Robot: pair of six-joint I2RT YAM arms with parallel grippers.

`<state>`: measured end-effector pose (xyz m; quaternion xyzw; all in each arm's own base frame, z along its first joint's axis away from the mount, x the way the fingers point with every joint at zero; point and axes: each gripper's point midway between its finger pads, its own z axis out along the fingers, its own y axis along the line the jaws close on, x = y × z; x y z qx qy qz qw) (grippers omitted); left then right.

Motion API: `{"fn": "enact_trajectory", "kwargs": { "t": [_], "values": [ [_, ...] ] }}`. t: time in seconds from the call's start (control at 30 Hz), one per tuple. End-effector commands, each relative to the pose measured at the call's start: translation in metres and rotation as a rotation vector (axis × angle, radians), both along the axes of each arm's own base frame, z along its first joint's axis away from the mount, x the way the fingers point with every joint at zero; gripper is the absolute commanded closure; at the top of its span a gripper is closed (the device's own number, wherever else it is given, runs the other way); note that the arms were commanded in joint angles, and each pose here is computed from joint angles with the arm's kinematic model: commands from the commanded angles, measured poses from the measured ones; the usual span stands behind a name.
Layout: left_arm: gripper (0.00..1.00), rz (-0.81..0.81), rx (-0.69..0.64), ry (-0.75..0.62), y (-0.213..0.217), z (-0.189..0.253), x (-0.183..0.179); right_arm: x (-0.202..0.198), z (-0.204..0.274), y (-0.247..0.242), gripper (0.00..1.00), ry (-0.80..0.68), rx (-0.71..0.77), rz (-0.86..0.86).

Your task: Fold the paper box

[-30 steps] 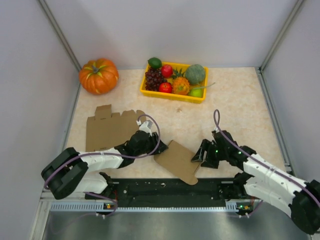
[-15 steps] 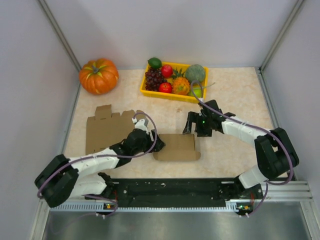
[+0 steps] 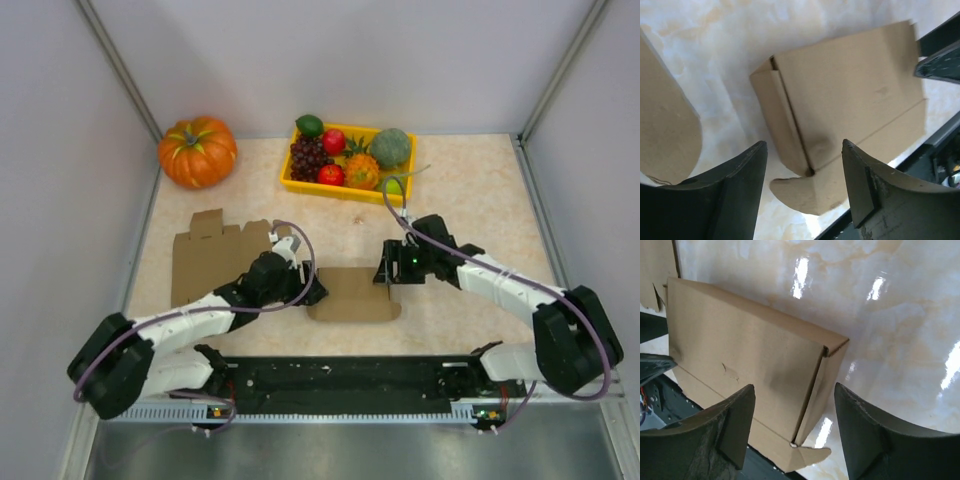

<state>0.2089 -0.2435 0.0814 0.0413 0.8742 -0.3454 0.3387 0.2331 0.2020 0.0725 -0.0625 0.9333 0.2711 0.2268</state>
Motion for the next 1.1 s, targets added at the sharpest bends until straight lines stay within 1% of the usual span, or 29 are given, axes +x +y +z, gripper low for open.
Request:
{"fn": "enact_trajectory", "kwargs": {
  "t": [0.0, 0.07, 0.1, 0.13, 0.17, 0.2, 0.23, 0.27, 0.3, 0.33, 0.37, 0.4, 0.43, 0.47, 0.5, 0.53, 0.6, 0.63, 0.67, 0.7, 0.73, 0.8, 0.83, 0.9, 0.97, 1.0, 1.03, 1.07],
  "values": [
    [0.38, -0.061, 0.01, 0.029, -0.017, -0.008, 0.01, 0.005, -0.006, 0.02, 0.37, -0.019, 0.073, 0.067],
    [0.43, -0.041, 0.023, 0.059, -0.016, -0.022, 0.014, 0.002, -0.007, 0.021, 0.38, -0.012, 0.07, 0.083],
    [0.46, -0.038, 0.021, 0.067, -0.016, -0.026, 0.015, 0.006, -0.009, 0.014, 0.38, -0.031, 0.024, 0.056],
    [0.52, -0.03, 0.009, 0.077, -0.016, -0.028, 0.017, 0.004, -0.006, 0.008, 0.33, -0.026, -0.045, 0.047],
    [0.55, -0.029, 0.005, 0.088, -0.015, -0.032, 0.015, -0.002, 0.0, 0.008, 0.28, -0.071, -0.125, 0.088],
    [0.56, -0.032, -0.002, 0.092, -0.014, -0.032, 0.013, 0.008, 0.005, -0.007, 0.21, -0.15, -0.259, 0.034],
    [0.57, -0.027, -0.01, 0.086, -0.013, -0.029, 0.013, 0.005, 0.016, -0.009, 0.1, -0.172, -0.31, 0.038],
    [0.57, -0.021, -0.008, 0.085, -0.01, -0.03, 0.012, 0.003, 0.021, -0.006, 0.06, -0.181, -0.311, 0.032],
    [0.55, -0.017, -0.013, 0.08, -0.008, -0.029, 0.011, 0.002, 0.027, -0.006, 0.03, -0.177, -0.279, 0.015],
    [0.52, -0.018, -0.022, 0.06, -0.007, -0.023, 0.012, 0.003, 0.025, -0.006, 0.02, -0.172, -0.249, 0.002],
    [0.5, -0.018, -0.021, 0.061, -0.005, -0.023, 0.01, 0.01, 0.024, -0.013, 0.02, -0.152, -0.209, -0.055],
    [0.48, -0.016, -0.023, 0.057, -0.004, -0.021, 0.011, 0.007, 0.027, -0.005, 0.04, -0.129, -0.118, -0.034],
    [0.45, -0.019, -0.027, 0.048, -0.003, -0.018, 0.011, 0.004, 0.018, -0.008, 0.1, -0.101, -0.08, -0.043],
    [0.4, -0.025, -0.033, 0.045, -0.004, -0.015, 0.011, 0.011, 0.024, -0.002, 0.13, -0.122, -0.018, -0.06],
    [0.39, -0.032, -0.037, 0.046, -0.005, -0.014, 0.011, 0.011, 0.022, -0.002, 0.16, -0.101, 0.013, -0.057],
    [0.37, -0.041, -0.046, 0.051, -0.006, -0.013, 0.01, 0.009, 0.017, -0.002, 0.24, -0.091, 0.013, -0.05],
    [0.32, -0.047, -0.053, 0.053, -0.008, -0.01, 0.012, 0.01, 0.013, 0.0, 0.3, -0.078, 0.04, -0.041],
    [0.29, -0.041, -0.062, 0.056, -0.007, -0.01, 0.015, 0.007, 0.004, -0.001, 0.37, -0.053, 0.05, -0.039],
    [0.28, -0.062, -0.082, 0.071, -0.009, -0.009, 0.012, 0.006, 0.001, -0.002, 0.4, -0.035, 0.068, -0.054],
    [0.23, -0.07, -0.098, 0.084, -0.011, -0.011, 0.014, 0.008, 0.002, 0.0, 0.43, -0.043, 0.109, -0.05],
    [0.18, -0.065, -0.115, 0.105, -0.008, -0.011, 0.016, 0.006, -0.007, -0.009, 0.51, -0.02, 0.122, -0.079],
    [0.13, -0.095, -0.15, 0.15, -0.009, -0.014, 0.013, 0.005, -0.012, -0.013, 0.58, 0.001, 0.147, -0.101],
    [0.11, -0.081, -0.185, 0.143, -0.007, -0.009, 0.02, 0.004, -0.017, -0.019, 0.62, 0.015, 0.15, -0.121],
    [0.11, -0.108, -0.23, 0.169, -0.008, -0.01, 0.014, 0.0, -0.022, -0.023, 0.62, 0.031, 0.171, -0.137],
    [0.11, -0.122, -0.274, 0.168, -0.012, -0.004, 0.016, 0.006, -0.022, -0.03, 0.63, 0.024, 0.211, -0.172],
    [0.11, -0.141, -0.289, 0.189, -0.015, -0.006, 0.012, 0.0, -0.027, -0.031, 0.64, 0.05, 0.23, -0.172],
    [0.11, -0.148, -0.318, 0.2, -0.018, -0.003, 0.011, 0.003, -0.027, -0.031, 0.67, 0.039, 0.244, -0.172],
    [0.11, -0.16, -0.347, 0.185, -0.021, 0.001, 0.012, 0.005, -0.029, -0.036, 0.68, 0.044, 0.249, -0.187]
  ]
}}
